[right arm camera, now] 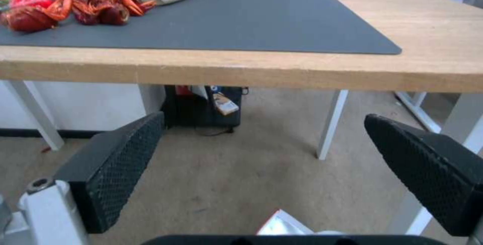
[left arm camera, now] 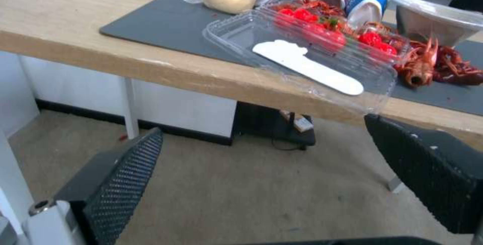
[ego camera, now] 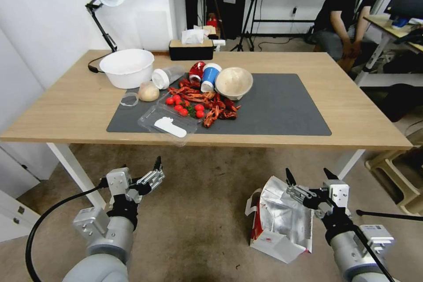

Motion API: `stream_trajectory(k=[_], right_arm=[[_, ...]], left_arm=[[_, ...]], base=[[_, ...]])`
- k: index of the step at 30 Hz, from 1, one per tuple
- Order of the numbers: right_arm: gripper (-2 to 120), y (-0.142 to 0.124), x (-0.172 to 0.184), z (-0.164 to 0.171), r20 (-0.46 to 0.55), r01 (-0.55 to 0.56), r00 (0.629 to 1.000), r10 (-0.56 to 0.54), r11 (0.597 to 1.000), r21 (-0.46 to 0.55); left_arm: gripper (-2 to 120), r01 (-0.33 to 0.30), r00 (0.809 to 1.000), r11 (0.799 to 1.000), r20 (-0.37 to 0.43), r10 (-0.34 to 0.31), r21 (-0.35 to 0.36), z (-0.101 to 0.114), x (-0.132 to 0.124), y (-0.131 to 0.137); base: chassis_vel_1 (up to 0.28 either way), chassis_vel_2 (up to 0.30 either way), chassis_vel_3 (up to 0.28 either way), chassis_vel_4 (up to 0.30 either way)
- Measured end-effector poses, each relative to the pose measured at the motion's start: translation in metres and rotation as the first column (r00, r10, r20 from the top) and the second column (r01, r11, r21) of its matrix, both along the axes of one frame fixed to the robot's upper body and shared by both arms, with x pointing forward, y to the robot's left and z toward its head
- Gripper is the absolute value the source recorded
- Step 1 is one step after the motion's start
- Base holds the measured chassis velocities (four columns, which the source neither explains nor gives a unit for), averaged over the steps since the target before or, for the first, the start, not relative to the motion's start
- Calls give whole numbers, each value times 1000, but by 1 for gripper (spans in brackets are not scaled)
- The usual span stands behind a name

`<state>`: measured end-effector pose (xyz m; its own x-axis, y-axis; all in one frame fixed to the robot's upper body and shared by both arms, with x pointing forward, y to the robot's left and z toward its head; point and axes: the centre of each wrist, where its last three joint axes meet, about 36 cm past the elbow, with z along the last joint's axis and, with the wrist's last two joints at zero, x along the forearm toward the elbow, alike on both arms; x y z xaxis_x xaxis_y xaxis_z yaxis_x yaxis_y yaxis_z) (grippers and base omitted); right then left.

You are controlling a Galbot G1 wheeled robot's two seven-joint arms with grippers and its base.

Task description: Pick up the food delivery bag from the floor and place it on the table.

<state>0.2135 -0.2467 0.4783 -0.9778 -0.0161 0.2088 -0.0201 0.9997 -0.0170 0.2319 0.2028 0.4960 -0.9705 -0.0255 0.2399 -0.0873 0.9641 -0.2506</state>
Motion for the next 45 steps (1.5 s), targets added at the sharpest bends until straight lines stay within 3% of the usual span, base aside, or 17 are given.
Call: stream_trajectory(k=[45], right_arm=[[100,-1,-1,0,1,5,1000,-5,1000,-4]], left_arm=[[100,10,1000,1000,5,-10,8,-1,0,0]], base=[[0,0,0,0]])
